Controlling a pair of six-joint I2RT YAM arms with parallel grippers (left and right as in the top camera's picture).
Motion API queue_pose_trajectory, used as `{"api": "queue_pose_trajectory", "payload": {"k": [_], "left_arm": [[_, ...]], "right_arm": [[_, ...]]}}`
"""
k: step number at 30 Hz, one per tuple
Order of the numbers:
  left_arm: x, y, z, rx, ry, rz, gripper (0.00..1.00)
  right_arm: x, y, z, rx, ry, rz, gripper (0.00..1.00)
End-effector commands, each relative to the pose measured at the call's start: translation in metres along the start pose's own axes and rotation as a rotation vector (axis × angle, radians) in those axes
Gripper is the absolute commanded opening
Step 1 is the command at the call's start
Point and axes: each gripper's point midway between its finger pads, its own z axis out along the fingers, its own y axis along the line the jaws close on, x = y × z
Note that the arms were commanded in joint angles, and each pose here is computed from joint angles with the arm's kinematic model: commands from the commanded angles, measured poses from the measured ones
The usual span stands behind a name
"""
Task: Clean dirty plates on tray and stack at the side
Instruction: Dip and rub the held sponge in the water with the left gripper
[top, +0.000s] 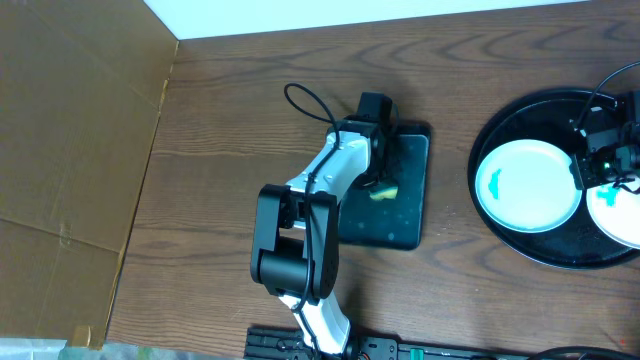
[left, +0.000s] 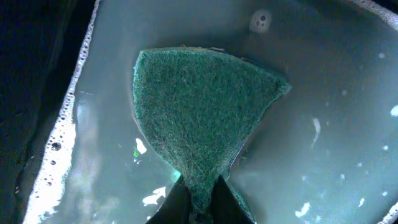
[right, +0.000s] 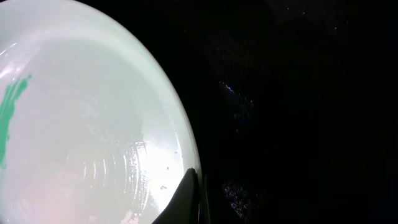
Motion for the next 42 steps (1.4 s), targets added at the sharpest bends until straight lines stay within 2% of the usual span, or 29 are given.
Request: {"api": "queue_pose_trajectory", "payload": {"k": [1,10,12,16,20,28,33,38,42], "left_arm": [[0.003,0.014,0.020,-0.080,0.019,0.052,0.07],[-0.011,-0.001,-0.027,0.029,-0.062,0.043,0.07],[-0.012,-0.002,-0.030,0.035,-0.070,0.042,0.11],[-0.006,0.001,-0.023,0.018,-0.042,0.045,0.14],[0.002,0.005,-0.007,-0.007,0.000,0.049,0.08],[0.019,0.012,0.026,-0.061,0.091,0.059,0.08],[0.019,0.012,0.026,-0.062,0.093,0.060,0.07],[0.006,0.006,0.002,-0.024,0.030,0.053,0.07],[-0.008,-0.001,-0.039,0.043,-0.067,0.043,0.07]], "right_arm": [[0.003,-0.001,0.004,0.010,0.011,0.004,0.01],[0.003,-0.001,0.004,0.011,0.008,0.004,0.01],[0.003,-0.001,0.004,0.011,0.008,0.004,0.01],[0.002,-0.001,0.004,0.011,0.005,0.003,0.01],[0.002,-0.001,0.004,0.011,0.005,0.003,0.01],[0.002,-0.001,0.004,0.011,0.005,0.003,0.01],[0.002,-0.001,0.004,0.011,0.005,0.003,0.01],[0.002,-0.001,0.004,0.011,0.006,0.003,0.01],[0.002,-0.001,0.004,0.011,0.004,0.003,0.01]]}}
